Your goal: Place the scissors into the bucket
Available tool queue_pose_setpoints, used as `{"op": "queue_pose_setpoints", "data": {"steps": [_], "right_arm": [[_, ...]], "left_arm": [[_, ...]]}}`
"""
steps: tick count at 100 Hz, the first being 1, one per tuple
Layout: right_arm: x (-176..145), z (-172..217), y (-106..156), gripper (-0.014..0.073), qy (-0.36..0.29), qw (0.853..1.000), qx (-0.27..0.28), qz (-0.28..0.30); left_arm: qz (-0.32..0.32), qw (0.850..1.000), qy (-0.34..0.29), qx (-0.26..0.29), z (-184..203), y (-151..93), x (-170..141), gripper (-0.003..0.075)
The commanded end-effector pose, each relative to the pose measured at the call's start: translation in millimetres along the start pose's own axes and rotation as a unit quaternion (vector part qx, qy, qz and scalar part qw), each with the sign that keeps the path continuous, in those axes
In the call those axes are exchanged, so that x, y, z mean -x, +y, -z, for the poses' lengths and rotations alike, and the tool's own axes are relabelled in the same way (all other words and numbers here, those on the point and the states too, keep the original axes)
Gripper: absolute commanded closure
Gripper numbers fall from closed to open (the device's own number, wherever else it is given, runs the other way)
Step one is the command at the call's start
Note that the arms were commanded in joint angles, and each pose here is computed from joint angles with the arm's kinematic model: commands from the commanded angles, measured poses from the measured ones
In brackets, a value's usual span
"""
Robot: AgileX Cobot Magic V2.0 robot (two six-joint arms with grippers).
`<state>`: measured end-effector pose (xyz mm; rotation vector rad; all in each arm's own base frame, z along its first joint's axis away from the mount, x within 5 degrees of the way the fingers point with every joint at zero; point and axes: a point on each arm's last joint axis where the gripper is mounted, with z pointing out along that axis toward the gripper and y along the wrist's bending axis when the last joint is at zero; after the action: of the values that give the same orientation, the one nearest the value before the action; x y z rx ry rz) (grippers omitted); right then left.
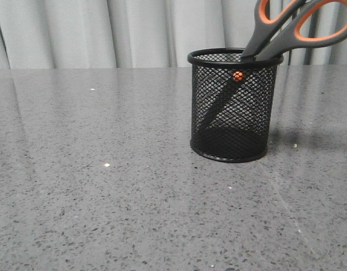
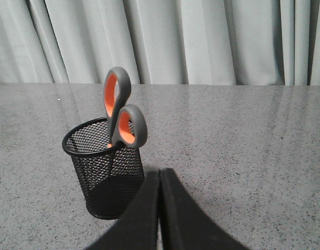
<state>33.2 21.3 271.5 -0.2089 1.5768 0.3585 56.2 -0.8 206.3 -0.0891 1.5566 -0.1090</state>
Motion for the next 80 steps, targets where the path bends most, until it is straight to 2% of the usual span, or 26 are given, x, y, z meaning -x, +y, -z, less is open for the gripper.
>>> {"op": "queue_pose_setpoints", "data": {"steps": [1, 66, 80], "right_arm": [[14.0, 1.6, -0.7, 0.0650, -0.042, 0.999, -0.010, -0.002], [16.6, 1.9, -1.7, 0.0650, -0.056, 0.998, -0.016, 0.000], [6.6, -2.9, -8.6, 0.0650, -0.063, 0.996, -0.046, 0.037]], "left_arm": [[0.007, 0.999, -0.032, -0.003, 0.6, 0.9, -5.0, 0.0739], [0.007, 0.999, -0.032, -0.003, 0.6, 0.9, -5.0, 0.0739], [0.007, 0.999, -0.032, -0.003, 0.6, 0.9, -5.0, 0.0739]]}}
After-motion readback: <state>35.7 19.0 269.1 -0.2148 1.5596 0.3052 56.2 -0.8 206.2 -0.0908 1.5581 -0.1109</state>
